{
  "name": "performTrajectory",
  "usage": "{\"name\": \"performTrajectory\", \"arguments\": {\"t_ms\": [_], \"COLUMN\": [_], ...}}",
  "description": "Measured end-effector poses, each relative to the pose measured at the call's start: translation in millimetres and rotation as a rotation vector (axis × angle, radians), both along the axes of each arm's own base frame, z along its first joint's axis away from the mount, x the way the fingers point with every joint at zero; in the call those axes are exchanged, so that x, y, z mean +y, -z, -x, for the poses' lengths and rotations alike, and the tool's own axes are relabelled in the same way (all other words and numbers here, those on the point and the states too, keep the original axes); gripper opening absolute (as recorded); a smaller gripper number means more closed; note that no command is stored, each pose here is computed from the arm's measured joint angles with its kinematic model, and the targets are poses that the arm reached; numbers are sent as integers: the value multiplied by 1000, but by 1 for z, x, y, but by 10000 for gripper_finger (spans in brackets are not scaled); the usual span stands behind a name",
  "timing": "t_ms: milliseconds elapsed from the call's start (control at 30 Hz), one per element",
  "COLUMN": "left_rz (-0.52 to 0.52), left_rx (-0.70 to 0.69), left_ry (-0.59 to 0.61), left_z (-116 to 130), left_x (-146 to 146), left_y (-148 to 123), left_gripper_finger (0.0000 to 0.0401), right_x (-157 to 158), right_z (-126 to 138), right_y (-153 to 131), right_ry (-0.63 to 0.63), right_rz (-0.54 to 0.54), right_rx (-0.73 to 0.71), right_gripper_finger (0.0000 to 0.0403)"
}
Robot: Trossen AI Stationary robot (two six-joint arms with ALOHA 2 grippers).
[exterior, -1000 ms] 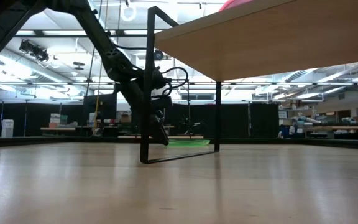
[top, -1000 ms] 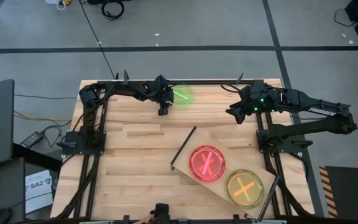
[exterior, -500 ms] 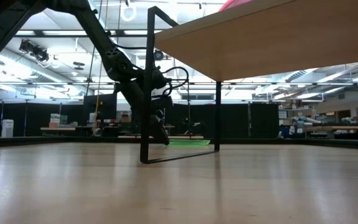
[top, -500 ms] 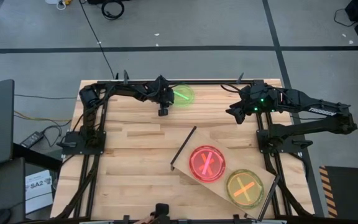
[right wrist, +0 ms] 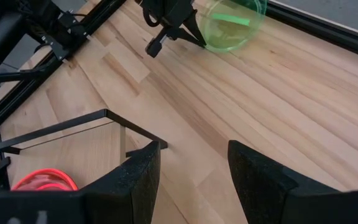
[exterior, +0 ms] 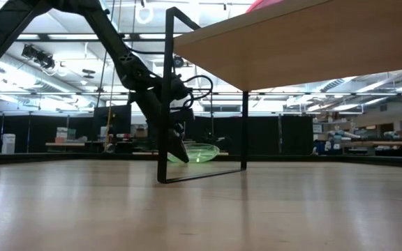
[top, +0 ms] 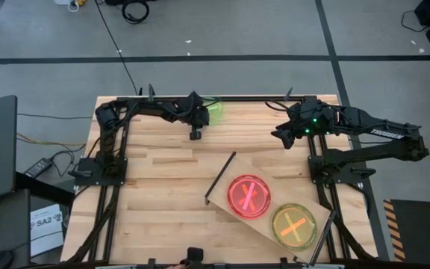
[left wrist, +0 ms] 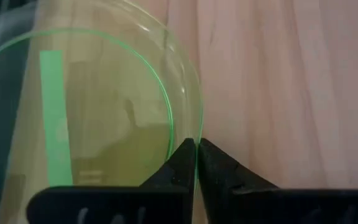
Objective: Place and stack plates onto a shelf
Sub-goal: Stack the transparent green plate on the transparent orange plate on the shelf
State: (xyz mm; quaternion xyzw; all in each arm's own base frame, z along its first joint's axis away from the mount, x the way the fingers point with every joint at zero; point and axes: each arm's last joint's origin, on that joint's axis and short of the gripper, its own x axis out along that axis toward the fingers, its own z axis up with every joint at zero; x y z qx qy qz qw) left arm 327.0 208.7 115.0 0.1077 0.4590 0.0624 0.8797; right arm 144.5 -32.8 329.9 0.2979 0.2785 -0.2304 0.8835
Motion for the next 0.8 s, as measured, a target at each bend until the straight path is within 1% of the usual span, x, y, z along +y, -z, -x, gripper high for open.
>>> {"name": "performTrajectory", "arguments": {"t_ms": [200, 433, 633, 800], "left_rz": [5, -3, -9, -22], "left_rx": [20, 50, 63, 32], "left_ry": [5, 3, -9, -24], "left_z": [-2, -2, 3, 6], "left_x": [-8, -15, -18, -24], "left_y": [-2, -7, -20, -42], "left_gripper_finger": [7, 5, 4, 4], "right_x": [0, 0, 0, 0], "right_z": [0, 0, 0, 0], "right_y": [0, 0, 0, 0], "right_ry": [0, 0, 0, -12], "right_rz": [0, 0, 1, 14], "right_rx": [0, 0, -4, -2], "right_gripper_finger": [194, 194, 194, 194]}}
